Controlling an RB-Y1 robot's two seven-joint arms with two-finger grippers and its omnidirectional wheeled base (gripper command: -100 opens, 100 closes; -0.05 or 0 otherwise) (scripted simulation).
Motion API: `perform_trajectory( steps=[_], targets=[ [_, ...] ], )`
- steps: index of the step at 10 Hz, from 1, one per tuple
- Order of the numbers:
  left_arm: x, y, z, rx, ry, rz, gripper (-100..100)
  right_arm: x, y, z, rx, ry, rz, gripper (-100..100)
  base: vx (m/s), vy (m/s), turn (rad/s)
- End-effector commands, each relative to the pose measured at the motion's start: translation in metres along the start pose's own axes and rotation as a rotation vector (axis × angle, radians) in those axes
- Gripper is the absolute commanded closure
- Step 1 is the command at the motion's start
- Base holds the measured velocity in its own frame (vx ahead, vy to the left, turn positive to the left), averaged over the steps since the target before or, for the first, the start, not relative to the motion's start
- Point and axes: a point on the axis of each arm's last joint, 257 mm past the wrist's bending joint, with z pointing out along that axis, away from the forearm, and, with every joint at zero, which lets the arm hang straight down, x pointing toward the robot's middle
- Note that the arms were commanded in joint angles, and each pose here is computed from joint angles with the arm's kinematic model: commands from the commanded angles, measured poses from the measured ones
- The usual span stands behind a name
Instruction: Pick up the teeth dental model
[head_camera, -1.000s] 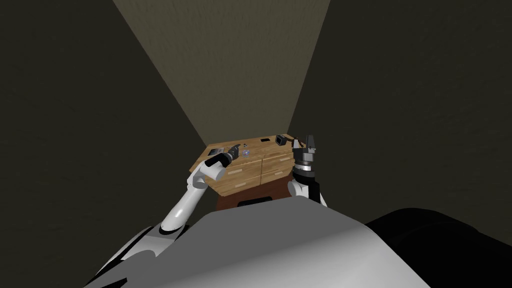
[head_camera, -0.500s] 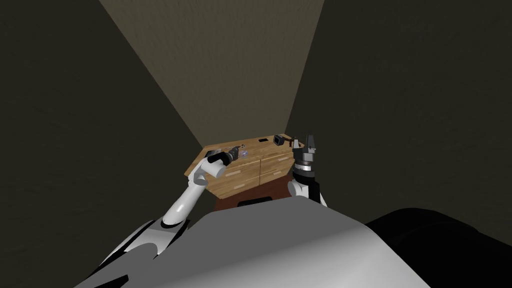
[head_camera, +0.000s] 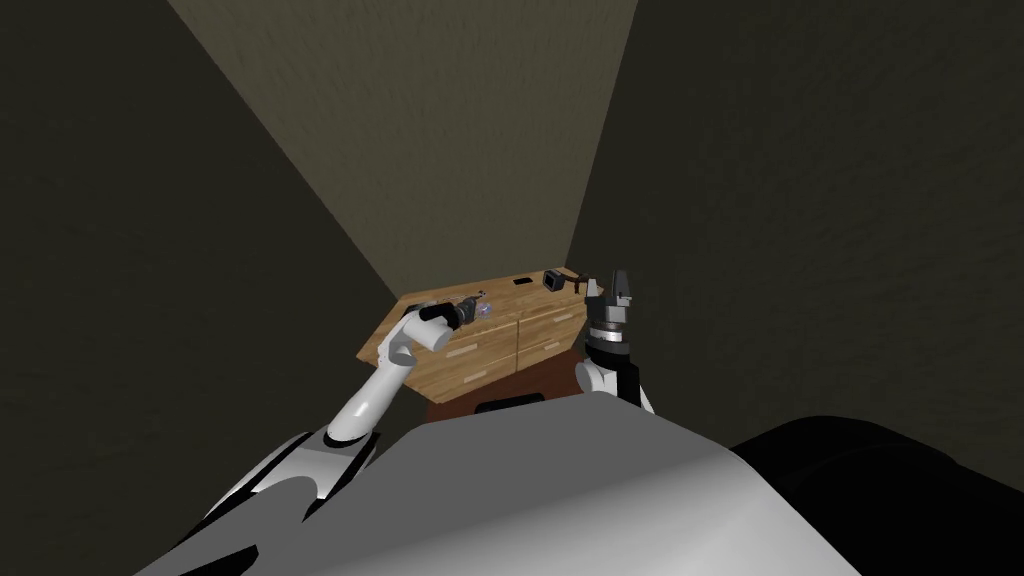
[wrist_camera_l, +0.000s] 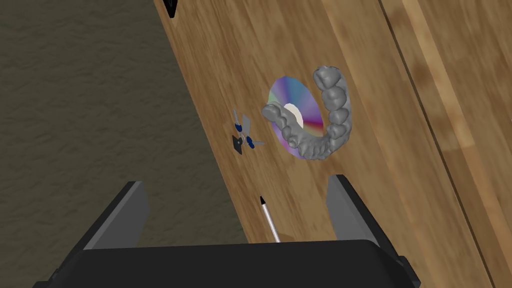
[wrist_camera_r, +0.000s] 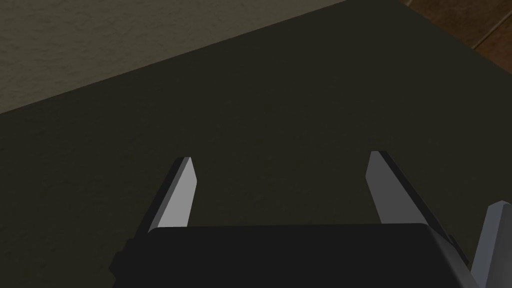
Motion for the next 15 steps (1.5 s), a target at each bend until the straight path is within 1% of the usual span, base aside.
perform_trajectory(
  steps=[1, 2, 8, 12, 15],
  targets=[
    [-0.002, 0.006, 0.001, -0.028, -0.007, -0.001, -100, 0.000, 0.000, 0.000, 0.000, 0.000, 0.000, 0, 0.018, 0.002, 0.003],
    [-0.006, 0.013, 0.002, -0.068, -0.018, -0.008, -100, 0.000, 0.000, 0.000, 0.000, 0.000, 0.000, 0, 0.031, -0.007, -0.113],
    [-0.022, 0.050, 0.001, -0.242, -0.073, -0.035, -100, 0.000, 0.000, 0.000, 0.000, 0.000, 0.000, 0, 0.039, -0.014, -0.082],
    [-0.031, 0.075, -0.004, -0.354, -0.111, -0.057, -100, 0.000, 0.000, 0.000, 0.000, 0.000, 0.000, 0, 0.038, -0.013, -0.081],
    [-0.036, 0.092, -0.010, -0.432, -0.137, -0.067, -100, 0.000, 0.000, 0.000, 0.000, 0.000, 0.000, 0, 0.041, -0.010, -0.060]
  ],
)
